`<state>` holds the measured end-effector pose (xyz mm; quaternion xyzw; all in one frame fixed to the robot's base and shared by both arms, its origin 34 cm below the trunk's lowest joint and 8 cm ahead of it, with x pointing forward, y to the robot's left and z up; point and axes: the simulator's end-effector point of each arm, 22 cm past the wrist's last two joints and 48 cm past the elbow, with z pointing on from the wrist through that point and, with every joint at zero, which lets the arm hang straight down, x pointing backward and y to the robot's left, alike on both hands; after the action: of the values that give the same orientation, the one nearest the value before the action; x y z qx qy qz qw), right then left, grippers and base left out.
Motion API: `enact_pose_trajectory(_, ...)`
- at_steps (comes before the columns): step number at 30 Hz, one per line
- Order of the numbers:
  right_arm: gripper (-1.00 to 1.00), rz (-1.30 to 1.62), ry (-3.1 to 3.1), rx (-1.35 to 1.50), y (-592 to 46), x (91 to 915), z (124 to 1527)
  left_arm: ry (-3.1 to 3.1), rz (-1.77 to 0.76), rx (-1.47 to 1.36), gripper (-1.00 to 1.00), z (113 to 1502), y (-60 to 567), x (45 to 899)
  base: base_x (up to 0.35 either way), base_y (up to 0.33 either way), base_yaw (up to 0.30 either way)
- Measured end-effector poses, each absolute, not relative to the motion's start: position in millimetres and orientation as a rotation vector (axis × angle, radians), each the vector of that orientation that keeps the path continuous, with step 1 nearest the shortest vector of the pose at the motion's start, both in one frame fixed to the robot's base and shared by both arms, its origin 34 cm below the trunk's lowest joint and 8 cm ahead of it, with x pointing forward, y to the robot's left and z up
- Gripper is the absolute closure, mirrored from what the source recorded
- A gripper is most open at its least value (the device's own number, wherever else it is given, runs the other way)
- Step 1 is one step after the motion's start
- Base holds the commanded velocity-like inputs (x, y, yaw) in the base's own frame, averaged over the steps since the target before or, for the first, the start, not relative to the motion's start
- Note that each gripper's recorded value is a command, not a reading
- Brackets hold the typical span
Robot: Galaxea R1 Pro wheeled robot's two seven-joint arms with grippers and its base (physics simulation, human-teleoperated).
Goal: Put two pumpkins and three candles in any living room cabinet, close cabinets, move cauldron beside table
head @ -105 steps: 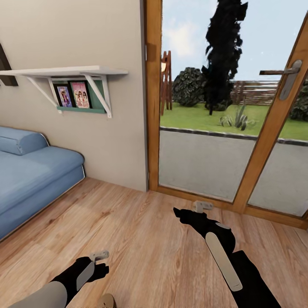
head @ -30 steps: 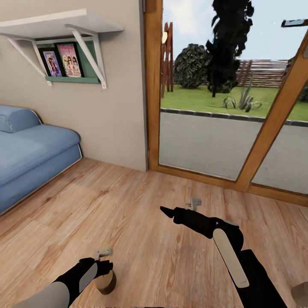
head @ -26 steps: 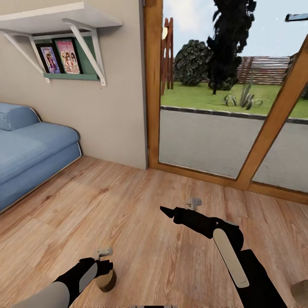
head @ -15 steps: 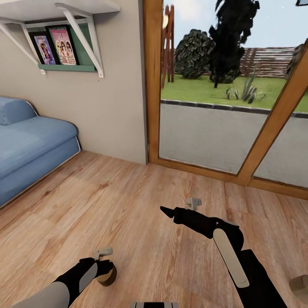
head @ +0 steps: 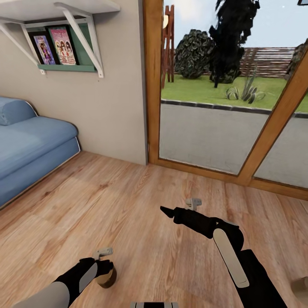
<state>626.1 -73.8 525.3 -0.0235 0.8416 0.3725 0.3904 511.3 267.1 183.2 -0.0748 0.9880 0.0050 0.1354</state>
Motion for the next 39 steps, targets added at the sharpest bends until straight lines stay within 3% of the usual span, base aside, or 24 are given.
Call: enact_pose_trajectory(39, -1.0, 0.945, 2.139, -0.06, -74.2, 626.2, 525.1, 2.862, 0.014, -0.217, -1.0, 183.0, 267.2, 511.2, 0.051, 0.007, 0.0)
